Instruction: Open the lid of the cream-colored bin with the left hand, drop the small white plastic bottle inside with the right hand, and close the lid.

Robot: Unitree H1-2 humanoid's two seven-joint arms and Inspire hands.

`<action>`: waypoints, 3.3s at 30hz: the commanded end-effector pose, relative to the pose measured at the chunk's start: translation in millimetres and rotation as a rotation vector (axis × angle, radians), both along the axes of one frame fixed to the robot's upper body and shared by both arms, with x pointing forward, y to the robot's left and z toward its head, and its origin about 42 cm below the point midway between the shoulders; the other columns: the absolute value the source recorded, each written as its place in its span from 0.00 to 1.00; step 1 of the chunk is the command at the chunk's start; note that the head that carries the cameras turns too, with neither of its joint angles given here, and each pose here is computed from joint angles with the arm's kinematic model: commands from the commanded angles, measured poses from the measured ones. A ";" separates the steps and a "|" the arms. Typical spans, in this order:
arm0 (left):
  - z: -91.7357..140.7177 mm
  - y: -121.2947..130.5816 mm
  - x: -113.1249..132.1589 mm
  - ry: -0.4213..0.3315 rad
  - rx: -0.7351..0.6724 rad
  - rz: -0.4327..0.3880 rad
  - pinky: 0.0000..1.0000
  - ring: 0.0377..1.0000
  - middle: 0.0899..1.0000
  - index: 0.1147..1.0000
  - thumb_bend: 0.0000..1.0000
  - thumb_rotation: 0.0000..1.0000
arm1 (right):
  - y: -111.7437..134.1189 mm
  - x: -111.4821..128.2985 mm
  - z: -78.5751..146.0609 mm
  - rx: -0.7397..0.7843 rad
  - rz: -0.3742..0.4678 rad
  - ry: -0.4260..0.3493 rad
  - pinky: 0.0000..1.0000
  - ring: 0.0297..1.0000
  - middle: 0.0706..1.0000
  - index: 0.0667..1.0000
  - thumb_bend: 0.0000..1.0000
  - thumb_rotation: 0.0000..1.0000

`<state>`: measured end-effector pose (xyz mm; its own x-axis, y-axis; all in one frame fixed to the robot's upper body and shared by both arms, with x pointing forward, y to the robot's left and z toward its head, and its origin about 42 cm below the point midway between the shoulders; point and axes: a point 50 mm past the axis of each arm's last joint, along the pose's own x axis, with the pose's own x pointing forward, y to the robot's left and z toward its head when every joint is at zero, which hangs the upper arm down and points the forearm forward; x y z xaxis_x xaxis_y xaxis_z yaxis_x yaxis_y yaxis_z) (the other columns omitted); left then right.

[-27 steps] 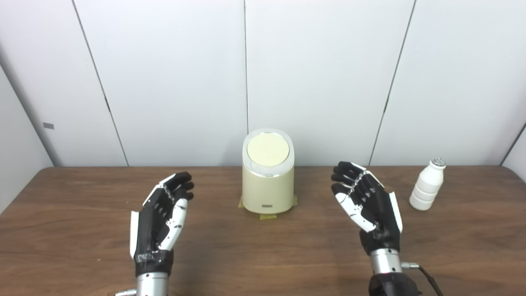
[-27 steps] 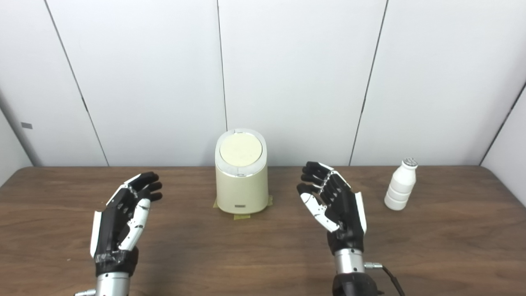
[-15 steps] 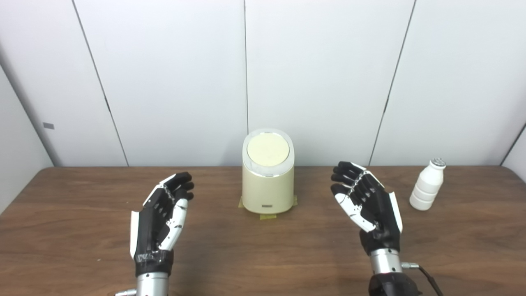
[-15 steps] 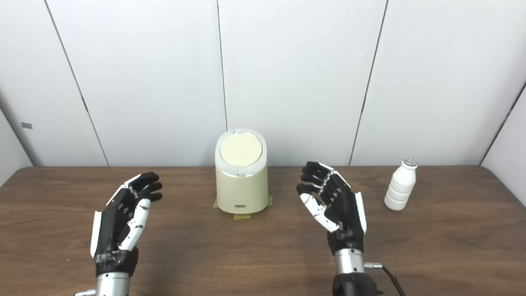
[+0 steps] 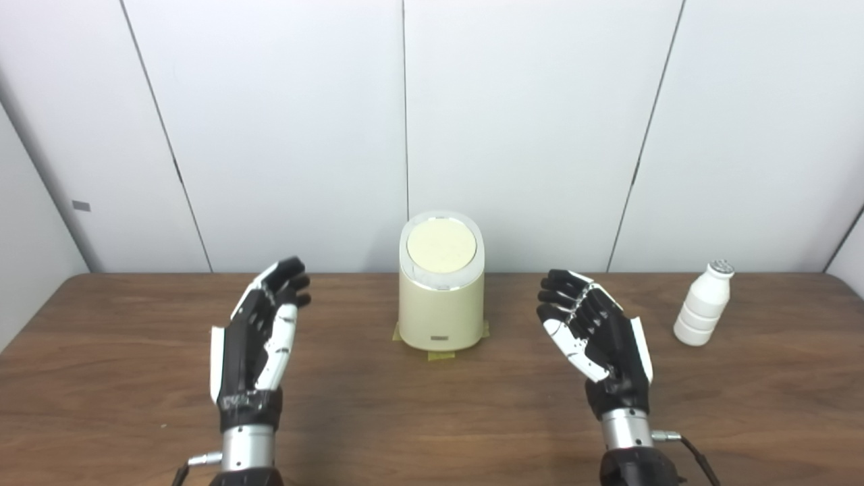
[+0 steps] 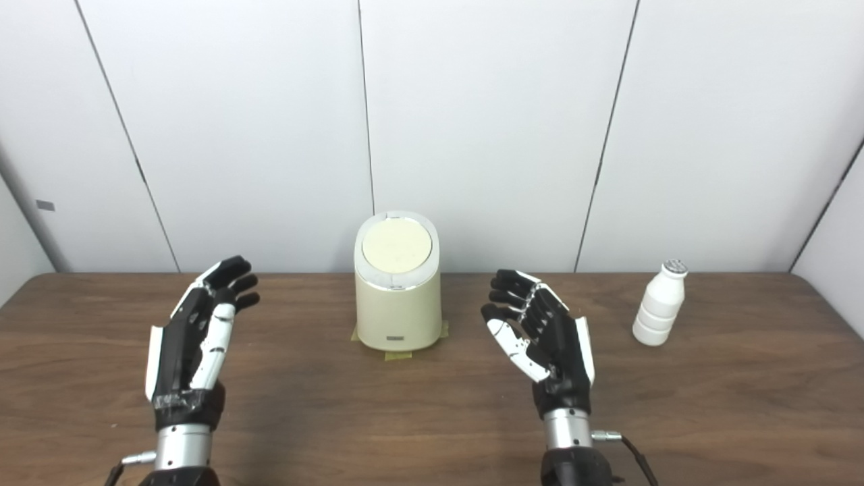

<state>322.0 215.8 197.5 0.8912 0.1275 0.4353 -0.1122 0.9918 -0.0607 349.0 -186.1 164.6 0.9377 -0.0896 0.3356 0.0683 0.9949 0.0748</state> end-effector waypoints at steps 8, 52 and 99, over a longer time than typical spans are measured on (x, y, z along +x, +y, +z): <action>74.2 -23.0 48.6 -0.005 0.268 0.008 0.88 0.93 0.93 0.93 0.64 0.59 | 6.9 10.2 24.6 0.027 0.017 -0.117 0.58 0.66 0.66 0.64 0.29 0.25; 95.8 -102.7 157.6 0.180 0.755 0.257 1.00 1.00 1.00 1.00 0.92 0.41 | 7.2 7.0 26.3 0.049 0.007 -0.131 0.58 0.66 0.66 0.64 0.31 0.26; 54.2 -93.3 163.4 0.100 1.196 0.494 1.00 1.00 1.00 1.00 0.69 1.00 | 11.2 6.8 29.6 0.061 0.024 -0.138 0.58 0.65 0.65 0.63 0.32 0.26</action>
